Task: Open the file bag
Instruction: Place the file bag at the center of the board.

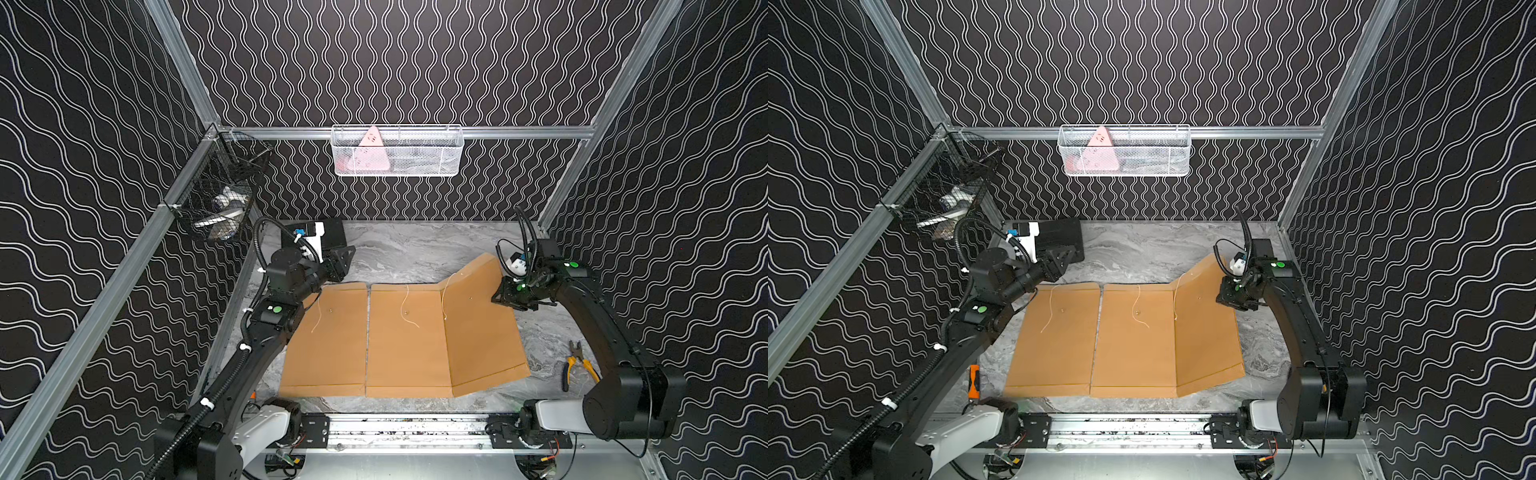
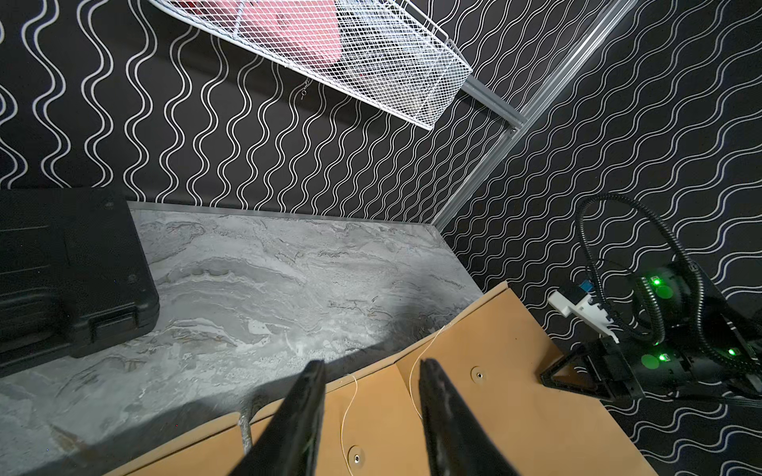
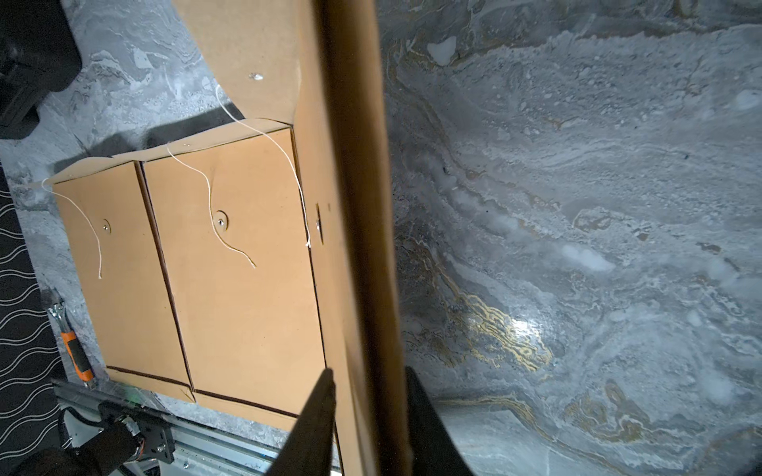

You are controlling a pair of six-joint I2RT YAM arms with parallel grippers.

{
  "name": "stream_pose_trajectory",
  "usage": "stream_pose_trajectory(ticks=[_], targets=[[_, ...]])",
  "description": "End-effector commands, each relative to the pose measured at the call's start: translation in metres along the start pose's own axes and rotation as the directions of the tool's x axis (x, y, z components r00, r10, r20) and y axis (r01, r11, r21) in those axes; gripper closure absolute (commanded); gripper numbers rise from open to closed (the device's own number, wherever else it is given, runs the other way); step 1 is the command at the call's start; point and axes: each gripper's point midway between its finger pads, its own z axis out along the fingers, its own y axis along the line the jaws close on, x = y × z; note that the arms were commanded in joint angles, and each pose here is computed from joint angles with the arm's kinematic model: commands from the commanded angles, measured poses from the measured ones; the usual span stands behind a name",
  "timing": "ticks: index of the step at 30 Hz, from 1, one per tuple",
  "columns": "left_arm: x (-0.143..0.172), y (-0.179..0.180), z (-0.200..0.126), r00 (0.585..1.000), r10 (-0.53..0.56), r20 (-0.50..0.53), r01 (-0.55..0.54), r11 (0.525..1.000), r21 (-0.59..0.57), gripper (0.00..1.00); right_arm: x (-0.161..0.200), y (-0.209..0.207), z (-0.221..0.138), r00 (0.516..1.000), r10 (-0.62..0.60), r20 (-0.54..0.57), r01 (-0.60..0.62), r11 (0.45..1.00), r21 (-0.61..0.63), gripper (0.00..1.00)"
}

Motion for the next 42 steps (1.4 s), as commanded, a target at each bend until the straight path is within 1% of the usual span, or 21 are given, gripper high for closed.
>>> stream_pose_trajectory(ticks=[1,12,33,42], targets=[[-0.009,-0.006,-0.001,0.999,0.019,0.031,-0.019,1.0,0.023,0.58,0.0,-0.004,-0.001,1.0,0.0,0.008,0.0,1.0,0.022,0.7],[-0.01,-0.007,-0.002,0.999,0.02,0.033,-0.021,0.999,0.026,0.58,0.0,-0.018,-0.005,0.999,0.027,0.028,-0.029,0.996,0.086,0.65],[-0.009,-0.007,-0.001,0.999,0.021,0.031,-0.022,0.999,0.027,0.58,0.0,-0.027,-0.008,0.998,0.051,0.045,-0.056,0.992,0.115,0.6],[-0.009,-0.007,-0.002,0.999,0.02,0.032,-0.021,0.999,0.025,0.58,0.0,-0.032,-0.009,0.997,0.061,0.051,-0.068,0.988,0.141,0.56]])
